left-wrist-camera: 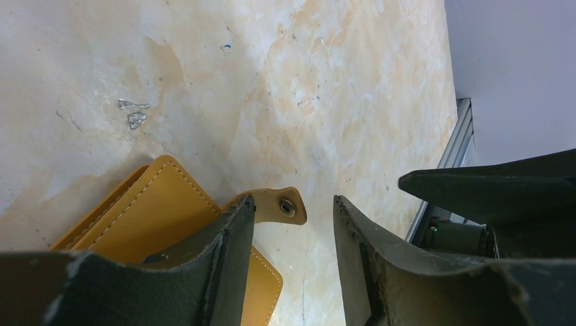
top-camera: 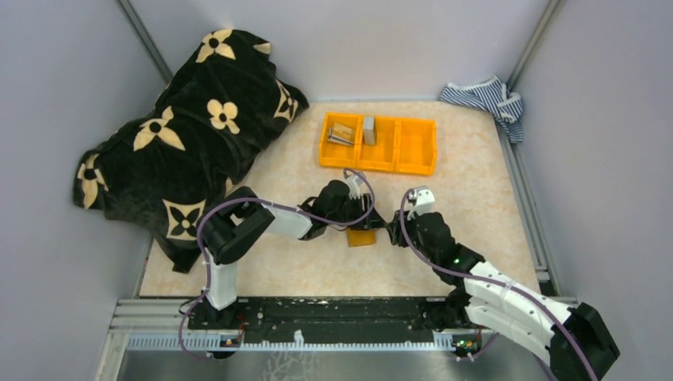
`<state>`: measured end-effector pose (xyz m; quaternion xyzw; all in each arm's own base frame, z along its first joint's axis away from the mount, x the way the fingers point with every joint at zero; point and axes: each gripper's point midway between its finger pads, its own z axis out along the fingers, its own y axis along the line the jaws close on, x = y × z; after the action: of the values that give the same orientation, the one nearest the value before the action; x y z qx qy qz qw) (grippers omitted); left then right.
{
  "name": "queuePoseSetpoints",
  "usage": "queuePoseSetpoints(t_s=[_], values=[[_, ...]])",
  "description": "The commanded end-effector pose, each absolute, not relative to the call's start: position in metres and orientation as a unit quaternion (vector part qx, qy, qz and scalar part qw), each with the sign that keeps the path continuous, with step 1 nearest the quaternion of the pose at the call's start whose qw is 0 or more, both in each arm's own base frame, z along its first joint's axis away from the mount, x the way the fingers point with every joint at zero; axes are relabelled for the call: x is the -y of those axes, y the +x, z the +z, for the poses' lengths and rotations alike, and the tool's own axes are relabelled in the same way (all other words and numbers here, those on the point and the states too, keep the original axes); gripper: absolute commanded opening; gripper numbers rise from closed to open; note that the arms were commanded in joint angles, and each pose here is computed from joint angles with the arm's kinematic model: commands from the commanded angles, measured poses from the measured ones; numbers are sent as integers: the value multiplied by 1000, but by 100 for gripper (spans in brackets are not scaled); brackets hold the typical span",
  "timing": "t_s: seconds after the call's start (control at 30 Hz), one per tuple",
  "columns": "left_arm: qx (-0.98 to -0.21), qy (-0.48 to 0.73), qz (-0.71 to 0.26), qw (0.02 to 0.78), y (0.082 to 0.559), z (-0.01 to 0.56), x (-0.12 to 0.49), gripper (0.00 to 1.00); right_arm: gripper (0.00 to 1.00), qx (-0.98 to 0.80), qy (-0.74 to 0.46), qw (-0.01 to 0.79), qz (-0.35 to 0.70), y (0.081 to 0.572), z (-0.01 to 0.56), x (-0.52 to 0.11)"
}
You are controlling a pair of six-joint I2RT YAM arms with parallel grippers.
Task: Take the credit cards out of the card holder
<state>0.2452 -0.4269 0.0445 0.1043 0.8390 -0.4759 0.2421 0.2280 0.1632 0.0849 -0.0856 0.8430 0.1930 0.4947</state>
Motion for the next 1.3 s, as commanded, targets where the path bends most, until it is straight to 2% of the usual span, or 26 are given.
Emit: queuePoseSetpoints(t_s=[0.0,0.67,0.7,0.87,1.27], values=[[-835,103,-482,245,247,52,434,53,42,-825,-71,526,195,232,104,-158],[-815,103,-520,234,245,74,447,55,34,-837,-49,518,170,230,91,-144],[-815,103,-521,234,245,75,448,54,32,-840,-46,515,166,230,88,-143],[-812,101,-526,234,246,78,450,54,0,-846,-49,505,163,228,80,-143],[-817,77,-526,222,258,63,463,54,0,-834,-62,509,203,222,81,-154]])
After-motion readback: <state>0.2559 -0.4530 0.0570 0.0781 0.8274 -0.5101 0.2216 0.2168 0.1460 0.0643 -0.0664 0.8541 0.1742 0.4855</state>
